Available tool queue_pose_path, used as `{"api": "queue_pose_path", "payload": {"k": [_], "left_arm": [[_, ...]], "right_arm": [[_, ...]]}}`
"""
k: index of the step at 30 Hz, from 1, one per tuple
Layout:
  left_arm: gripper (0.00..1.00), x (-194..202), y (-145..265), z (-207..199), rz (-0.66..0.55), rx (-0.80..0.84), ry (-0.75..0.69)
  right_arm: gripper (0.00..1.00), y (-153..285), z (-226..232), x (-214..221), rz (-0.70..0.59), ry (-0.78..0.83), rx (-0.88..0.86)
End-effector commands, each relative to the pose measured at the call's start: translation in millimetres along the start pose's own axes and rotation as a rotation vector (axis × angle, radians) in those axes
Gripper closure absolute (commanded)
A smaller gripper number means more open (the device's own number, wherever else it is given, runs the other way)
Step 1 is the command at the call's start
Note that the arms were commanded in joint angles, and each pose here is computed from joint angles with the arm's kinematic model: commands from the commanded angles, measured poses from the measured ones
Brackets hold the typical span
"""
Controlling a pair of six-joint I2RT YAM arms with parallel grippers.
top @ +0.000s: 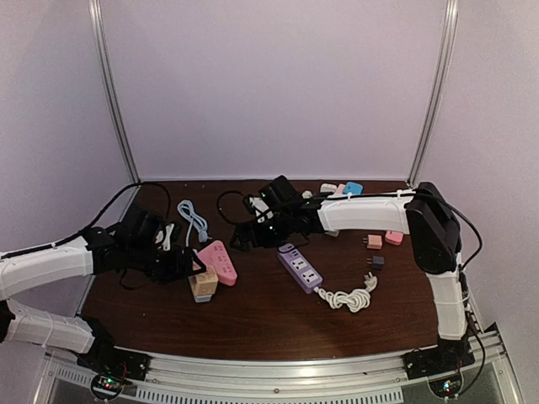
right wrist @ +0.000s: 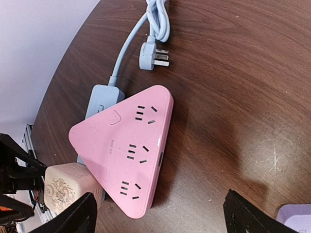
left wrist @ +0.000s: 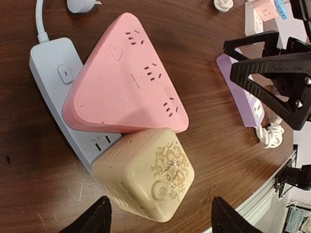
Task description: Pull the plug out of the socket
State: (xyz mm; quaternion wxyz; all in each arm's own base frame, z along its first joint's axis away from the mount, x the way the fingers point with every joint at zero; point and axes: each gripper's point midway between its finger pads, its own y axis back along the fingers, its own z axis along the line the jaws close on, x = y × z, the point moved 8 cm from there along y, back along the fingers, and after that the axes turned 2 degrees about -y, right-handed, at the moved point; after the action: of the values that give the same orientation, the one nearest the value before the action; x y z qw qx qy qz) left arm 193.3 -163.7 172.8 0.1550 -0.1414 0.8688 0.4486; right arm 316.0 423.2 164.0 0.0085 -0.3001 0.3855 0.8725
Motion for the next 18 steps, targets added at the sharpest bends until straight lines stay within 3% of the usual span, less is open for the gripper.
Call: {"api": "queue_pose_path", "payload": {"k": [1, 10, 14, 18], "left_arm": [[0.27, -9, 3, -18, -0.007, -0.212, -0.081], [0.18, -18, -10, -64, -0.008, -0.706, -0.250], [0.15, -12, -17, -75, -0.043, -0.833, -0.232], [0.15, 0, -32, -75, -0.075, -0.853, -0.164]], "right_arm": [[0.08, -8, 8, 3, 0.007, 0.012, -0.036], [0.09, 7, -27, 3, -0.075, -0.092, 0.023], [0.09, 18, -48, 8, -0.107, -0.154, 0.022], [0.09, 29, -66, 14, -0.118, -0.188, 0.036]]}}
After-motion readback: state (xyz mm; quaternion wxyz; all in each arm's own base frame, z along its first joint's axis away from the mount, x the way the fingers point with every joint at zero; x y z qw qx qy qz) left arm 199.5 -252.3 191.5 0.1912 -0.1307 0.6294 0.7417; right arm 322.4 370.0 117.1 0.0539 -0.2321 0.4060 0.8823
